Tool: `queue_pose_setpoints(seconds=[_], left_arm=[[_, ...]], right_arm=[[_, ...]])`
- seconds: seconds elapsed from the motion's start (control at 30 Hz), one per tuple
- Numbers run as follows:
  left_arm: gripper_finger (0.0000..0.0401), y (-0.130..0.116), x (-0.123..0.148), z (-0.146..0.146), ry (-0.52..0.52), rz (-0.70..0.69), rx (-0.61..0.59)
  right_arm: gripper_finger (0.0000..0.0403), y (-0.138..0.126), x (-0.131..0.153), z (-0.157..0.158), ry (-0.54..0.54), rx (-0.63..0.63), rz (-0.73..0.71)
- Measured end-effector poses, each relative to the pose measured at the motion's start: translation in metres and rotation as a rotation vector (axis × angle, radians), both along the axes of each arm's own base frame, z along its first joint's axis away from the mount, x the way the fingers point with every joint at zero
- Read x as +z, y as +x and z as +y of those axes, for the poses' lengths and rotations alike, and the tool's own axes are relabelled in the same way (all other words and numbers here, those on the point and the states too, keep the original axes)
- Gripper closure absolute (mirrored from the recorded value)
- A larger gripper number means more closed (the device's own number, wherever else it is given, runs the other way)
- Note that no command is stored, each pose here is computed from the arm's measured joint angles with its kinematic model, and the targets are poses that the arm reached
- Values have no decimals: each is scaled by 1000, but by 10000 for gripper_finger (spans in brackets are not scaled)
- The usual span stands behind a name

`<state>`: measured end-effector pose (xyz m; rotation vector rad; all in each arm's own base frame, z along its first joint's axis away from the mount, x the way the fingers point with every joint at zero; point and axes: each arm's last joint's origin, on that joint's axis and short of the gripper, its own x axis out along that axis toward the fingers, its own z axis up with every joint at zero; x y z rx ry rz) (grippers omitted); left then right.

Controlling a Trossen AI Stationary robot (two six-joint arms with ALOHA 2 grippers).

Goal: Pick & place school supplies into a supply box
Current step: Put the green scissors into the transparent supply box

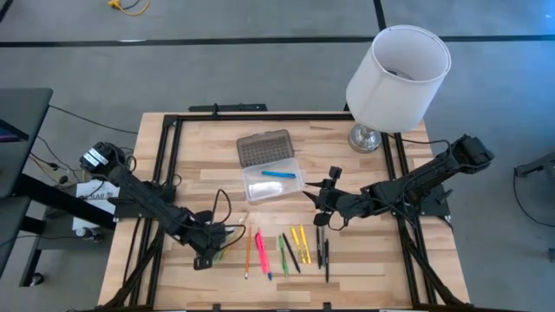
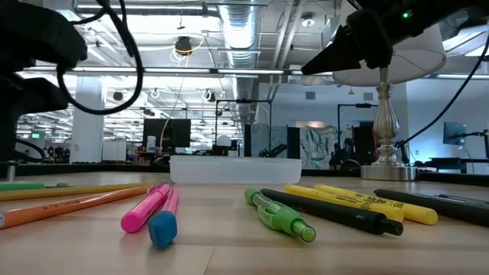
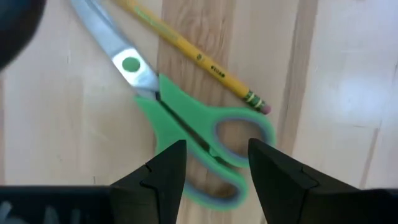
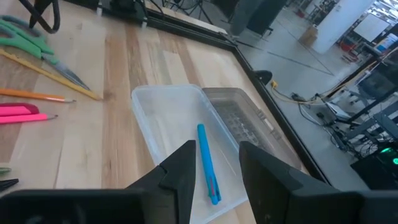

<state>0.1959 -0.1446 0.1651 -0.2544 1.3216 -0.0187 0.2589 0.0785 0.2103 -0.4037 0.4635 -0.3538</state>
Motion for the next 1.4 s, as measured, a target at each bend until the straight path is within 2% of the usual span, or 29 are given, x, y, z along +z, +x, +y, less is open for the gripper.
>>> queue_pose_setpoints(seconds=[0.2, 0.4, 0.73, 0.97, 1.23, 1.4], left_arm=[[234, -5, -4, -3, -18, 24, 40], [234, -3, -9, -7, -22, 22, 32], [234, 1, -27, -11, 18, 80, 29], [235, 1, -30, -10, 22, 106, 31], [235, 2, -30, -2, 86, 104, 66], [234, 3, -31, 9, 173, 115, 129]], right_arm=[[285, 0, 0, 0, 6, -2, -3], [285, 0, 0, 0, 7, -3, -3], [285, 1, 0, -1, 10, -7, -5], [285, 1, 0, -1, 11, -6, -6], [285, 1, 0, -1, 10, -5, -5], [285, 1, 0, -1, 10, -5, -5]])
